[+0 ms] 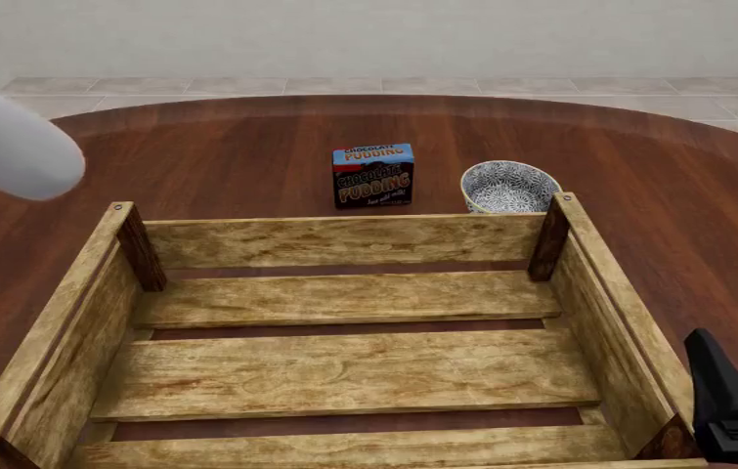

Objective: Pick up the salad dressing and put it in the tray.

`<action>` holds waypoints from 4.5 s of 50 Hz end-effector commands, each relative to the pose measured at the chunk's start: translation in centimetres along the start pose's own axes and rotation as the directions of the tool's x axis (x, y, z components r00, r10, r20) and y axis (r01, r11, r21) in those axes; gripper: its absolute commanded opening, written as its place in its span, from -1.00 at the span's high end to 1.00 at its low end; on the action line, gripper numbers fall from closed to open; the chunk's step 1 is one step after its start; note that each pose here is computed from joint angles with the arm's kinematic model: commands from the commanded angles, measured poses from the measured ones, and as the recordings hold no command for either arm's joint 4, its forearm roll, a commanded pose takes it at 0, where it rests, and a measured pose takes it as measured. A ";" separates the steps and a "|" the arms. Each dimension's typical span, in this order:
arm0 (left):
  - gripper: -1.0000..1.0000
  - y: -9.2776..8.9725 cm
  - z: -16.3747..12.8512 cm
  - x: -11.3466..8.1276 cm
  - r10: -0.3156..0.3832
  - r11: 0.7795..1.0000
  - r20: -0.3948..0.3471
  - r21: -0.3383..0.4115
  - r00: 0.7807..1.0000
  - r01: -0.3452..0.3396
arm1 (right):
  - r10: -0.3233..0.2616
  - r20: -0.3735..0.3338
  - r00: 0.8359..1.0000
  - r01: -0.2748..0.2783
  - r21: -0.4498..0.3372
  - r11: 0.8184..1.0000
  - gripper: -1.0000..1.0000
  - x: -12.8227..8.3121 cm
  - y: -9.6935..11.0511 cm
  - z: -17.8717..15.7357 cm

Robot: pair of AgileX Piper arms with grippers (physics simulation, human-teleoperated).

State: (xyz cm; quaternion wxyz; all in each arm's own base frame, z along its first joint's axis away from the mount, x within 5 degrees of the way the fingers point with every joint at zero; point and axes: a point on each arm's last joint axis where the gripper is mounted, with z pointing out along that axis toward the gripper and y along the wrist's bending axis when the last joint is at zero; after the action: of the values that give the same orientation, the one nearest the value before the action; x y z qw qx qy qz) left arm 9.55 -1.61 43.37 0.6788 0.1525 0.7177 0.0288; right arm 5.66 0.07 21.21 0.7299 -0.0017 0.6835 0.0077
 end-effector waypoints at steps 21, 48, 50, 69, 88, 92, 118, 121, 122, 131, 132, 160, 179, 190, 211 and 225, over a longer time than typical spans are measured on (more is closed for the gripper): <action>1.00 -1.6 1.4 0.2 0.043 0.990 0.032 0.132 0.999 -0.047 | -0.011 0.001 1.000 0.011 0.001 1.000 -1.00 0.0 0.0 0.0; 1.00 -3.0 3.5 0.7 0.067 0.976 0.026 0.205 0.997 -0.071 | -0.011 0.000 1.000 0.011 -0.002 1.000 -1.00 0.0 0.0 0.1; 1.00 -3.1 3.7 0.8 0.069 0.975 0.024 0.211 0.997 -0.073 | -0.011 -0.001 1.000 0.011 -0.001 1.000 -1.00 0.0 0.0 0.1; 1.00 -3.9 4.7 1.2 0.081 0.966 0.018 0.245 0.997 -0.083 | -0.007 0.002 1.000 0.007 0.003 1.000 -1.00 0.0 0.0 0.0; 1.00 -4.9 5.5 1.6 0.117 0.950 0.027 0.287 0.993 -0.120 | -0.007 0.004 1.000 0.007 0.006 1.000 -1.00 0.0 0.0 0.0; 1.00 -5.2 5.6 1.7 0.128 0.945 0.034 0.299 0.991 -0.132 | -0.007 0.004 1.000 0.007 0.006 1.000 -1.00 0.0 0.0 0.0; 1.00 -7.7 7.6 2.3 0.201 0.900 0.058 0.383 0.978 -0.208 | -0.001 0.007 1.000 0.000 0.008 1.000 -1.00 0.0 0.0 0.0; 1.00 -7.9 7.7 2.4 0.208 0.895 0.063 0.389 0.976 -0.216 | 0.000 0.007 1.000 0.000 0.007 1.000 -1.00 0.0 0.0 0.0; 1.00 -8.0 7.8 2.5 0.211 0.894 0.064 0.390 0.975 -0.219 | 0.001 0.007 1.000 -0.001 0.008 1.000 -1.00 0.0 0.0 0.0; 1.00 -9.3 8.5 3.1 0.233 0.868 0.064 0.435 0.970 -0.237 | 0.003 0.008 1.000 -0.003 0.009 1.000 -1.00 0.0 0.0 0.0; 1.00 -9.5 8.6 3.2 0.236 0.865 0.062 0.441 0.970 -0.239 | 0.003 0.008 1.000 -0.003 0.009 1.000 -1.00 0.0 -0.1 0.0; 1.00 -11.9 10.7 4.3 0.263 0.829 -0.006 0.513 0.965 -0.223 | 0.006 0.009 1.000 -0.006 0.013 1.000 -1.00 0.0 -0.1 0.0; 1.00 -13.7 11.7 5.1 0.287 0.799 -0.054 0.564 0.956 -0.208 | 0.005 0.008 1.000 -0.005 0.012 1.000 -1.00 -0.1 -0.1 0.0; 1.00 -14.4 12.2 5.4 0.289 0.791 -0.094 0.584 0.953 -0.182 | 0.004 0.006 1.000 -0.004 0.012 1.000 -1.00 -0.1 -0.1 0.0; 1.00 -15.3 13.7 6.3 0.286 0.795 -0.170 0.592 0.943 -0.135 | 0.003 0.006 1.000 -0.003 0.012 1.000 -1.00 0.0 -0.1 0.0; 1.00 -15.7 14.6 7.0 0.302 0.793 -0.200 0.595 0.932 -0.130 | 0.007 0.007 1.000 -0.007 0.013 1.000 -1.00 0.0 -0.1 0.0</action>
State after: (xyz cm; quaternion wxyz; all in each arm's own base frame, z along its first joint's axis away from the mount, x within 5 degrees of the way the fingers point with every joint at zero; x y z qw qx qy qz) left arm 20.36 -16.92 31.85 0.4877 0.4188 0.7601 -0.0945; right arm 5.66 0.00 21.23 0.7320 0.0045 0.6813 0.0051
